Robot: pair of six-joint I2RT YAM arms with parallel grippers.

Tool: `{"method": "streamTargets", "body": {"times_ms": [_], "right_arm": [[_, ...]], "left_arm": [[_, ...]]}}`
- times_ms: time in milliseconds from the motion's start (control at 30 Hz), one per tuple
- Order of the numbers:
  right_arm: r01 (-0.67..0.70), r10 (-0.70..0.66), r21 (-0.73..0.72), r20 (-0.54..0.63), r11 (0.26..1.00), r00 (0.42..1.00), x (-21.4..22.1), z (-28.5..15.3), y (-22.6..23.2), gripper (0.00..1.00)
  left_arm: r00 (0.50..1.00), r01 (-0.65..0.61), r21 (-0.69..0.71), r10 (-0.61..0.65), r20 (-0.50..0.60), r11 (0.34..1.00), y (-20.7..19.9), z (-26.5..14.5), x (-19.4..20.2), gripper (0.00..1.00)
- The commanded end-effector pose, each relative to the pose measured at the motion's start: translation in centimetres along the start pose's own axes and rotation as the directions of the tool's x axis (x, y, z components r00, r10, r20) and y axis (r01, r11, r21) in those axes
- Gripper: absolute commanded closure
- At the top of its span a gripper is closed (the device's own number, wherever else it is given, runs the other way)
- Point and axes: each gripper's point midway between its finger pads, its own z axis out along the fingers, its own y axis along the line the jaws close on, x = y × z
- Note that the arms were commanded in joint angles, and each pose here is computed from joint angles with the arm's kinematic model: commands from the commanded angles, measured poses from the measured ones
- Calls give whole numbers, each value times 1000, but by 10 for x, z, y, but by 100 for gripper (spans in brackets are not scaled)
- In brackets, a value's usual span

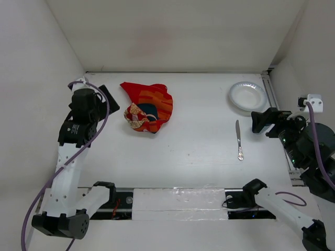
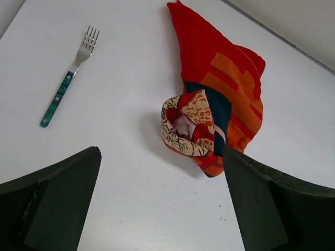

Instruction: Set the dinner table for one person

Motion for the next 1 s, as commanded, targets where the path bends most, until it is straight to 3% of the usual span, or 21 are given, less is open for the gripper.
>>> {"method": "streamTargets", "body": {"times_ms": [0,167,233,333,533,667,967], "right_arm": [[-6,8,-62,44,998,999,-12,-3,10,0],[-15,28,-139,92,990,995,-17,-12,19,0],[-2,18,-172,87,985,996,-16,-13,24,0],[16,-10,-214,28,977,1000,-4,-5,36,0],[45,-61,-322,-39,946,997,18,4,59,0],[44,-73,-364,-68,930,995,33,8,68,0],[51,-115,-551,-82,833,990,56,9,104,0]], "left_arm": [[1000,2,50,-3,22,999,-8,-10,-8,1],[999,-19,184,27,-42,983,-34,-7,0,1],[998,-29,246,44,-55,969,-46,-4,3,1],[983,-34,338,91,-156,941,-63,10,27,1],[930,-11,336,133,-343,942,-66,56,73,1],[916,-33,393,185,-356,919,-78,71,75,1],[875,-223,183,279,-395,958,-55,139,61,1]]}}
